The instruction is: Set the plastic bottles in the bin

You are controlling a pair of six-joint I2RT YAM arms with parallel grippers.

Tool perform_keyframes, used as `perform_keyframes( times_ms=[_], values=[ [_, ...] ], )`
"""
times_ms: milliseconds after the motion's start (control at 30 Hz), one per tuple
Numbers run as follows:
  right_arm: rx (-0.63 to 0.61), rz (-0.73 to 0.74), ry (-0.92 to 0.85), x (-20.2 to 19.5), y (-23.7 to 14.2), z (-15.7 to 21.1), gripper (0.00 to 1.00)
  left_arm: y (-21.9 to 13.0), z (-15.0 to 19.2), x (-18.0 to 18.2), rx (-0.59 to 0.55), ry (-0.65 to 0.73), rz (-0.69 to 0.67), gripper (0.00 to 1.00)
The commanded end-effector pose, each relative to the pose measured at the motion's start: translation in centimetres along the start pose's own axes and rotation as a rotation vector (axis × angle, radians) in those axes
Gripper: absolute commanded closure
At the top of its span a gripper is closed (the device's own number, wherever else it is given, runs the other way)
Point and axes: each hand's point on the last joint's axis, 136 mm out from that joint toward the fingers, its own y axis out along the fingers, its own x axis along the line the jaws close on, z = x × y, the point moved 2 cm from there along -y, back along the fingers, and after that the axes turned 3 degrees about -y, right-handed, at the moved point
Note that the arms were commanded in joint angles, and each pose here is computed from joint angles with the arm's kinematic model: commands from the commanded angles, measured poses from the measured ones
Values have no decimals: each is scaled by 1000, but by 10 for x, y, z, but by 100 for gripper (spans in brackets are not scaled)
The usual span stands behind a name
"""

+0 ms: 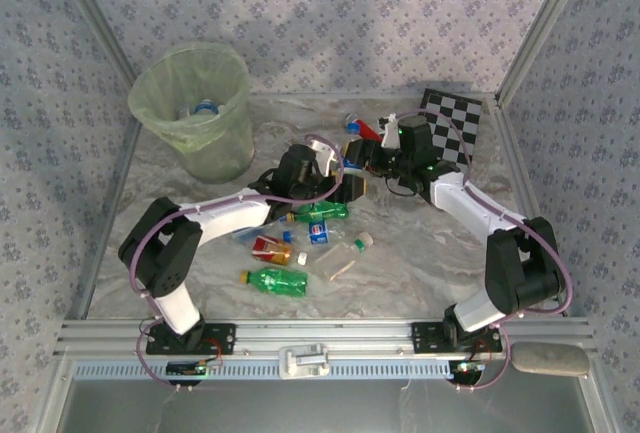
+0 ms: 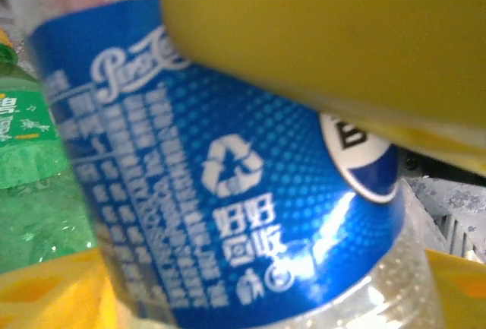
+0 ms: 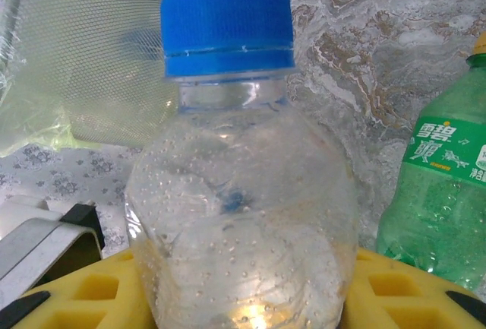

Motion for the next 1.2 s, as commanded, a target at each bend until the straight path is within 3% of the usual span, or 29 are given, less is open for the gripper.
perform_keyframes(
  times_ms=[0,167,367,700,800,1167],
  values=[
    [-14,-54,-13,15,-6,-2,52,3,-9,2,-26,-3,-2,28],
    [-17,-55,-12,15,-6,-2,49,2,-10,5,-25,-10,-14,45],
    [-40,-33,-36,14,-19,-13,26,-4,-8,19,-35,-37,-62,46],
    [-152,71,-67,-5,-65,-35,11,-29,-10,36,-45,-25,-151,46],
    [-180,125,-56,-14,-75,-34,0,-45,-25,36,-74,21,-192,46],
    [-164,210,-72,-37,-78,-17,0,-140,-127,27,-219,226,-476,47]
  ],
)
